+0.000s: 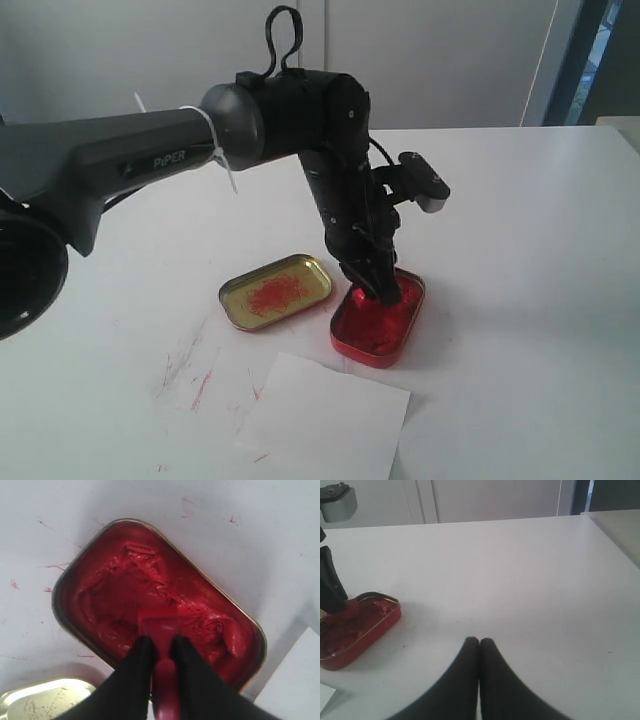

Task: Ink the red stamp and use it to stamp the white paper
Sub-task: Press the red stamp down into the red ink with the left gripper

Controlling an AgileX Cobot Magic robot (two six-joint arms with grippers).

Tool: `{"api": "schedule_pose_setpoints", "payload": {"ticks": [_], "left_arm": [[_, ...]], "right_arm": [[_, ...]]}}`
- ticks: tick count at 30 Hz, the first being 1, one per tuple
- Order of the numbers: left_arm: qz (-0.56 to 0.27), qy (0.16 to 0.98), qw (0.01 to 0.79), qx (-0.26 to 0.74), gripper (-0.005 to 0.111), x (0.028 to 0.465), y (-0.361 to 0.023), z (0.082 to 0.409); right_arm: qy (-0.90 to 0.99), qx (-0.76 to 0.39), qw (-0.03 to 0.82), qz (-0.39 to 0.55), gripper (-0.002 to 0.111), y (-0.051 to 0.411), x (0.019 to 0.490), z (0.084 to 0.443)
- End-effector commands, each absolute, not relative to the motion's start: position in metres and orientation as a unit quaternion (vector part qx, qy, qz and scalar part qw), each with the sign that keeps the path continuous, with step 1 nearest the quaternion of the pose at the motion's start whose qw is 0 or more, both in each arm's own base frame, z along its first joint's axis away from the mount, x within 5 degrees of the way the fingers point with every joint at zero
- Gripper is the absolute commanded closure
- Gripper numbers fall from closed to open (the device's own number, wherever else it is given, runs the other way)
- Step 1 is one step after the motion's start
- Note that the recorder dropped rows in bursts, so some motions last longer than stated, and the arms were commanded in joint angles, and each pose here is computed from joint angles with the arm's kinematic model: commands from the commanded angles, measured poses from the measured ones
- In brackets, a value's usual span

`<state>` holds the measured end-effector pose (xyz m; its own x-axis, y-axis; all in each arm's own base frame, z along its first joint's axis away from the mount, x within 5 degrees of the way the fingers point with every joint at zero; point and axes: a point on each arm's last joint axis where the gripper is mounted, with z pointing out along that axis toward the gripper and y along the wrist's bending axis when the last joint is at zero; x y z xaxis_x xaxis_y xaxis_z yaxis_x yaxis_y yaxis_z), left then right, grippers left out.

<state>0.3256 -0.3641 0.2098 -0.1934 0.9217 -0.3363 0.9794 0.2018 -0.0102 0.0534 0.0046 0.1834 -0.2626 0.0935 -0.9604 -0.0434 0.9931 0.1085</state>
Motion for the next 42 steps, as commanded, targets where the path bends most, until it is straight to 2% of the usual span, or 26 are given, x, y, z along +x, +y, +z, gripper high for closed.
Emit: {"api": "schedule_pose_setpoints", "payload": {"ticks": [1,5,16,28,42], "left_arm": [[-0.105,0.764,0.117,0.626,0.107,0.322,-0.369,0.202],[-0.040,0.764,0.102,0.636,0.107,0.319,-0.372,0.185],[-0.054,0.773,0.112,0.622,0.107,0.313,-0.381,0.183],[-0.053,0.786,0.023,0.615,0.107,0.310,-0.380,0.131],[-0.041,0.787,-0.048,0.614,0.107,0.303,-0.373,0.116]], "right_arm": [[0.791,0.013,0.610,0.051,0.108,0.004,0.053,0.182],[0.791,0.013,0.610,0.051,0.108,0.004,0.053,0.182],[0.791,0.013,0.610,0.051,0.108,0.004,0.053,0.182],[0.791,0.013,0.610,0.051,0.108,0.004,0.053,0.182],[0.791,0.013,0.610,0.051,0.108,0.004,0.053,0.182]]}}
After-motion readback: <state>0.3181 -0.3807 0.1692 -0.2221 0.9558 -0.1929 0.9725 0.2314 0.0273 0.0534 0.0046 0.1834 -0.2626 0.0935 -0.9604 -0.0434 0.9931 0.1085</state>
